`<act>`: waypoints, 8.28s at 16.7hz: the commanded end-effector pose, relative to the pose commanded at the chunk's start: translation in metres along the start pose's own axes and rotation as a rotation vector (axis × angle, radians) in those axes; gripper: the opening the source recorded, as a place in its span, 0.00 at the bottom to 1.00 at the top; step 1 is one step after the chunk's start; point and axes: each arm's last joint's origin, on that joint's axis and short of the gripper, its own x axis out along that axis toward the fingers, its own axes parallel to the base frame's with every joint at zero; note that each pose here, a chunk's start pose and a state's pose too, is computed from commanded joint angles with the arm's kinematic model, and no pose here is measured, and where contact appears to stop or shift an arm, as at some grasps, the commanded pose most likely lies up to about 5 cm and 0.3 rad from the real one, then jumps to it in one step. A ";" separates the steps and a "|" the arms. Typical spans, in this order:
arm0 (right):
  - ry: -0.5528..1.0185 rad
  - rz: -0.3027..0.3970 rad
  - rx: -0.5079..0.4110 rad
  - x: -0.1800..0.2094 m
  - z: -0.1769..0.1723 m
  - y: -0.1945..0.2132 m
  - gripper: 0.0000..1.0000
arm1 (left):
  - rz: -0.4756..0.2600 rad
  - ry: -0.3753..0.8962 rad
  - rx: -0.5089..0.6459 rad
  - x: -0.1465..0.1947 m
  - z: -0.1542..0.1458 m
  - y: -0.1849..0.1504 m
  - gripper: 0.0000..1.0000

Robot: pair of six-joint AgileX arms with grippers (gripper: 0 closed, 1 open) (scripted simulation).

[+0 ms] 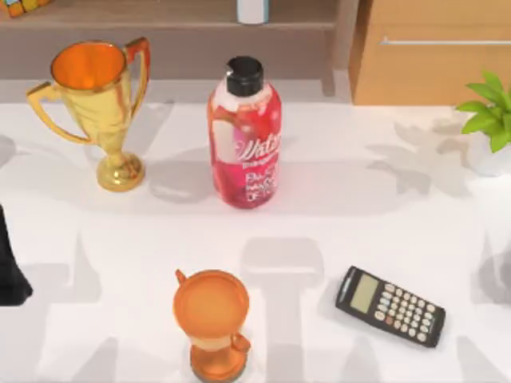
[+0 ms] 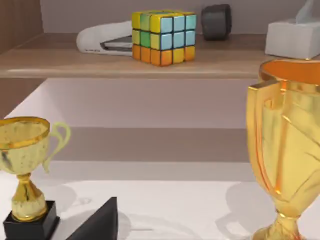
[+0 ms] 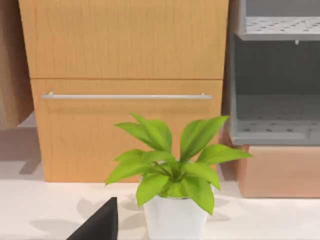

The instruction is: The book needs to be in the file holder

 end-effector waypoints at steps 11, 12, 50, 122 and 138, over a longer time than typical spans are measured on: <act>0.006 0.008 0.005 0.026 0.083 0.014 1.00 | 0.000 0.000 0.000 0.000 0.000 0.000 1.00; 0.008 0.012 0.006 0.035 0.098 0.019 1.00 | 0.000 0.000 0.000 0.000 0.000 0.000 1.00; 0.089 -0.008 -0.011 0.283 0.077 0.380 1.00 | 0.000 0.000 0.000 0.000 0.000 0.000 1.00; 0.265 0.524 0.651 0.179 0.132 0.149 0.00 | 0.000 0.000 0.000 0.000 0.000 0.000 1.00; 0.167 -0.275 1.431 0.182 0.022 -0.158 0.00 | 0.000 0.000 0.000 0.000 0.000 0.000 1.00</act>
